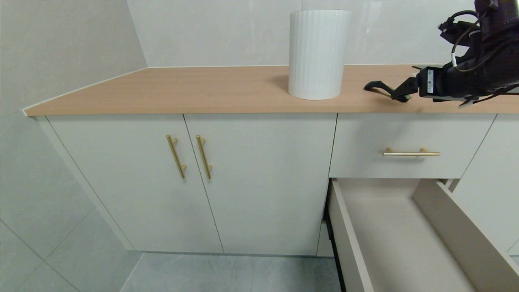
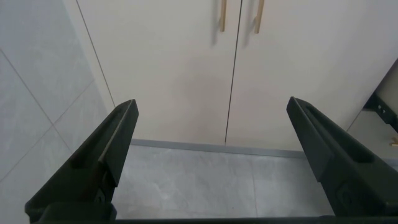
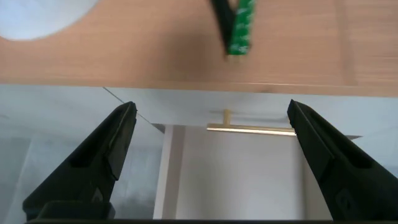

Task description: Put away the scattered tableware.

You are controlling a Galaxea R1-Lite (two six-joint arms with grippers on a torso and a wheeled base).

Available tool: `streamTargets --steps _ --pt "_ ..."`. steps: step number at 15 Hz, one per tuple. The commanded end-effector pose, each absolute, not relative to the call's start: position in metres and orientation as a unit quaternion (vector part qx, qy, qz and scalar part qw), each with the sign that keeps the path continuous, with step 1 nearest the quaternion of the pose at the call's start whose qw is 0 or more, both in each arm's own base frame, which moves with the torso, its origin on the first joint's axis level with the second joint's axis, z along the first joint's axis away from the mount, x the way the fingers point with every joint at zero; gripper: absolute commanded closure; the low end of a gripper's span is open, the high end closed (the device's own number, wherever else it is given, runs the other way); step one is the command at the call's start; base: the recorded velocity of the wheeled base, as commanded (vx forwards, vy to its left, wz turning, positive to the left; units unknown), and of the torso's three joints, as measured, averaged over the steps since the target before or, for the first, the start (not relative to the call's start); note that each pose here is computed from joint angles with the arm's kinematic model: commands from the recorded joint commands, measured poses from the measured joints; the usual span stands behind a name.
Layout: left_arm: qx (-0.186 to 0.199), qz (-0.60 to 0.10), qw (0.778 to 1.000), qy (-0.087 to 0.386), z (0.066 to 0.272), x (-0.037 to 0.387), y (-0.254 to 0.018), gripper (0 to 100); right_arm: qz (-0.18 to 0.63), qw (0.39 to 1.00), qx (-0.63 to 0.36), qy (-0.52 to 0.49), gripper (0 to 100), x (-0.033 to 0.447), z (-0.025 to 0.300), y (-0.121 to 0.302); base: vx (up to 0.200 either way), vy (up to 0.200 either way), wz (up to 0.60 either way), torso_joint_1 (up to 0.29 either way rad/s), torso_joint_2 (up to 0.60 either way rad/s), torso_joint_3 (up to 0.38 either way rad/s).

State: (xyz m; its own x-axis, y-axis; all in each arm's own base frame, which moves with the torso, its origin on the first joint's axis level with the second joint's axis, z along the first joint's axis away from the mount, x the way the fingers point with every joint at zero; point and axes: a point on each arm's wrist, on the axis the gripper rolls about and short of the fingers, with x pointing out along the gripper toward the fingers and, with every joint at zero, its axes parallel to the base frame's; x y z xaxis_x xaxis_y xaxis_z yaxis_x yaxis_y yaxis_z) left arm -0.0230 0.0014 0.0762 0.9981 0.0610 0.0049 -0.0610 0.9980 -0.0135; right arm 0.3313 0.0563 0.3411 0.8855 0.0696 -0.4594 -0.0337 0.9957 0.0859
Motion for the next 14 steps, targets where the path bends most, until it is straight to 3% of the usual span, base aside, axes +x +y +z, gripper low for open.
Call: streamTargets --steps 1,14 --pt "-0.007 0.031 1.0 -0.003 0.076 -0.023 0.001 0 0.021 0.971 0.037 0.237 0 0.346 0.332 0.06 0.0 0.0 0.0 0.0 0.0 0.0" --pt "-0.007 0.031 1.0 -0.003 0.076 -0.023 0.001 0 -0.032 0.979 0.023 0.2 0 0.373 0.32 0.058 0.0 0.0 0.0 0.0 0.0 0.0"
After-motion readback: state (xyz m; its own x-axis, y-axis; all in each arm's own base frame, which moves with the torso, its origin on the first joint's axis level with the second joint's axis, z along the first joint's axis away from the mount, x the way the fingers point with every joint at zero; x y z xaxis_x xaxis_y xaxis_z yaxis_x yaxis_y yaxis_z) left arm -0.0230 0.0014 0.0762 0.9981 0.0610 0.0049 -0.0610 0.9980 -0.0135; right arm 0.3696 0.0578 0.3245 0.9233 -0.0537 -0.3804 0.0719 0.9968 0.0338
